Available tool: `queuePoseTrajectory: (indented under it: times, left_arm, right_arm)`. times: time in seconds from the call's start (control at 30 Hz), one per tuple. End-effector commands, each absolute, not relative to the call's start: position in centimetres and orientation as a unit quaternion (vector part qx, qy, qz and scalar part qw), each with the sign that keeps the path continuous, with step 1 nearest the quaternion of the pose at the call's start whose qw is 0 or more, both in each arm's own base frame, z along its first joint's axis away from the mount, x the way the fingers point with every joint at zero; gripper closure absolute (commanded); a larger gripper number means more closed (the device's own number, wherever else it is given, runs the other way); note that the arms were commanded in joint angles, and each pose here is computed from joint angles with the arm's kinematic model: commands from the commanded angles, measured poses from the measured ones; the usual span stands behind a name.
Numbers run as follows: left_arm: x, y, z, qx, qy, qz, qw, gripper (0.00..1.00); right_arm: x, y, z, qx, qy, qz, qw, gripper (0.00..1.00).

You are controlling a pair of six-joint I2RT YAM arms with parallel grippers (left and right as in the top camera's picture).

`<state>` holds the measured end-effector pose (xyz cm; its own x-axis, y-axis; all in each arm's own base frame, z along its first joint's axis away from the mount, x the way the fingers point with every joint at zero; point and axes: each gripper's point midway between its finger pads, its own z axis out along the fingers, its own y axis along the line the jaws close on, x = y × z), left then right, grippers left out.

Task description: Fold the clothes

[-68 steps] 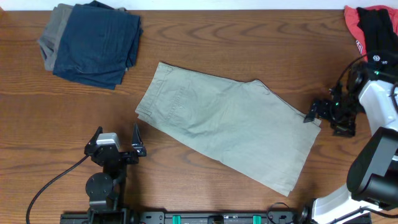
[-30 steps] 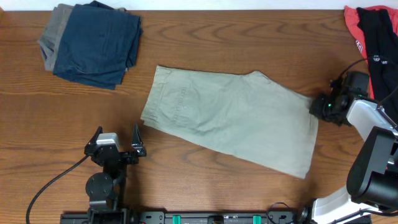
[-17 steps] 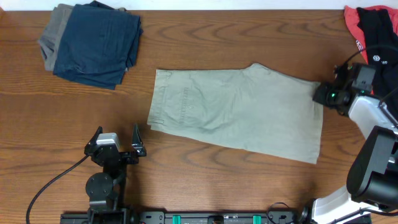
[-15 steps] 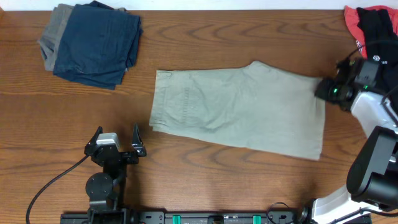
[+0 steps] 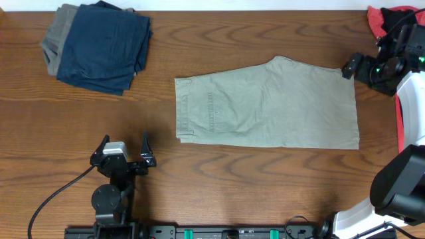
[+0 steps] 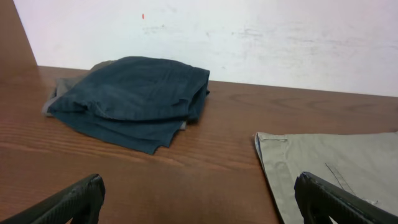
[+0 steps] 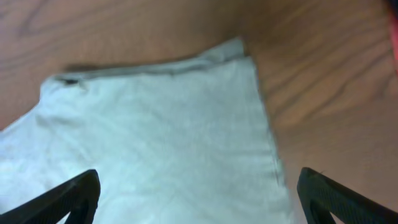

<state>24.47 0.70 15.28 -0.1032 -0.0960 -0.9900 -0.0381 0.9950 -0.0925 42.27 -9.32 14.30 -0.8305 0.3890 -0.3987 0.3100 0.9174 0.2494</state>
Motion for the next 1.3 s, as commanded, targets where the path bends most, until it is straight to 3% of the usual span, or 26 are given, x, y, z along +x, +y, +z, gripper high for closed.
queuePoseTrajectory:
  times: [0.0, 0.3, 0.37, 0.47, 0.5, 0.6, 0.93, 1.27]
  left_arm:
    - [24.4, 0.8, 13.7, -0.048, 0.757, -0.02, 0.651, 0.02]
    - [24.4, 0.8, 13.7, -0.048, 0.757, -0.02, 0.651, 0.02]
    - [24.4, 0.8, 13.7, -0.048, 0.757, -0.02, 0.651, 0.02]
    - [24.4, 0.8, 13.7, -0.048, 0.757, -0.02, 0.651, 0.02]
    - [24.4, 0.8, 13.7, -0.048, 0.757, -0.02, 0.651, 0.02]
    - [24.4, 0.8, 13.7, -0.048, 0.757, -0.02, 0.651, 0.02]
    - [24.4, 0.8, 13.7, -0.048, 0.757, -0.02, 0.651, 0.02]
    - [24.4, 0.8, 13.7, -0.048, 0.757, -0.02, 0.651, 0.02]
  right_arm:
    - [42.8, -3.9, 15.9, 0.134, 0.946, 0.192, 0.222, 0.01]
    - [40.6, 8.7, 15.0, -0.038, 0.956, 0.239, 0.168, 0.01]
    - [40.0, 11.9, 14.5, -0.065, 0.956, 0.236, 0.16, 0.21]
    - [39.4, 15.1, 13.1, -0.052, 0.964, 0.21, 0.153, 0.71]
    - [39.1, 16.2, 12.7, -0.054, 0.965, 0.207, 0.153, 0.82]
    - [37.8, 19.8, 11.1, -0.073, 0.963, 0.208, 0.154, 0.98]
    - [34.1, 28.6, 4.0, -0.123, 0.96, 0.214, 0.134, 0.99]
    - [30.5, 31.7, -2.0, -0.131, 0.968, 0.203, 0.067, 0.99]
